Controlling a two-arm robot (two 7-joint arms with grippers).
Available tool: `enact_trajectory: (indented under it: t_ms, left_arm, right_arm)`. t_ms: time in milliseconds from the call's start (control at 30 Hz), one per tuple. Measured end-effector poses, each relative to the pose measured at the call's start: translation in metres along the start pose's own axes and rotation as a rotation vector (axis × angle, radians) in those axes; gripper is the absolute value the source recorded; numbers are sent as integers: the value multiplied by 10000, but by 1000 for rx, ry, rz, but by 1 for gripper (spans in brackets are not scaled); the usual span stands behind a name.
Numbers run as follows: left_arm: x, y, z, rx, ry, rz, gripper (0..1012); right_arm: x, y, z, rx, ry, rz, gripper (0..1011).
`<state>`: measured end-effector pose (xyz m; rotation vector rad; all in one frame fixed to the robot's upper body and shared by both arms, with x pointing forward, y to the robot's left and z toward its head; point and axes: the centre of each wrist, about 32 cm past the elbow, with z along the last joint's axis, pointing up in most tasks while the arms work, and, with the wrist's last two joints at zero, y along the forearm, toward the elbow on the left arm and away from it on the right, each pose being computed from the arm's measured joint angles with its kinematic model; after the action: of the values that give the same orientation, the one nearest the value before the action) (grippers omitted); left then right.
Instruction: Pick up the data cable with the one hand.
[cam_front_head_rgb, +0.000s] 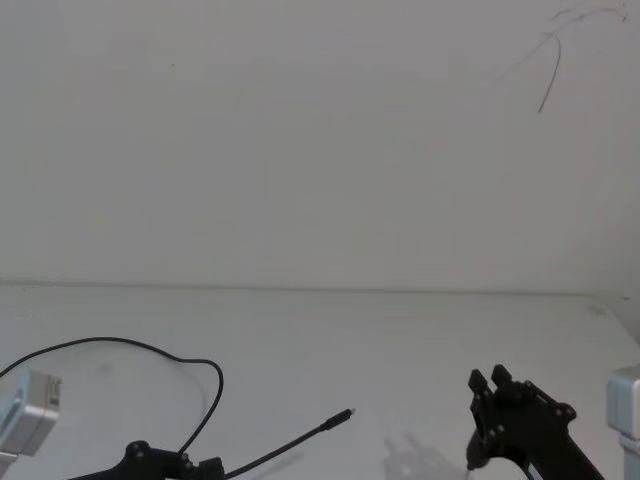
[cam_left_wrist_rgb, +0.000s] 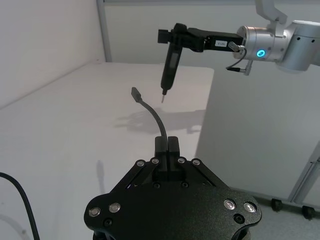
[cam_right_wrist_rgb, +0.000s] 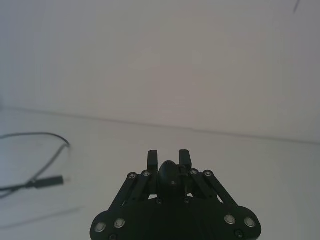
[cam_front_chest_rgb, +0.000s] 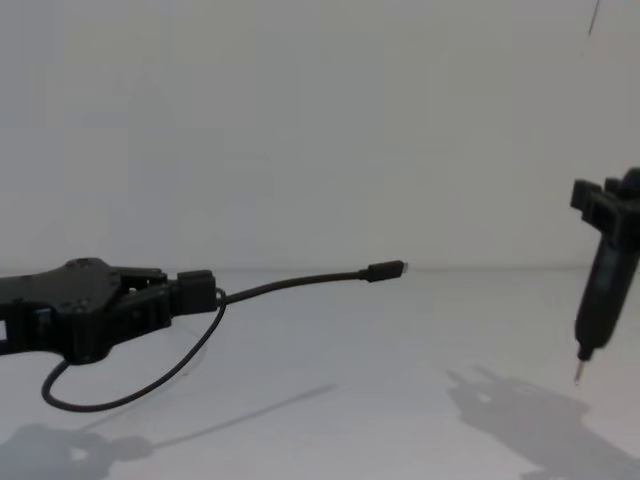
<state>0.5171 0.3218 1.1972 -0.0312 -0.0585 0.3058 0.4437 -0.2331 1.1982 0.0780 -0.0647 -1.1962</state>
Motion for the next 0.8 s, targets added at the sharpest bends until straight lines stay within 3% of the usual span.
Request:
enact_trajectory:
  t_ms: [400,800]
  left_arm:
    - [-4,62,6,-14,5,-21,31]
    - [-4,85,9,-19,8,-28,31]
  right_arm:
    - [-150,142,271,84,90,103,251]
    - [-320,252,383,155,131,187,251]
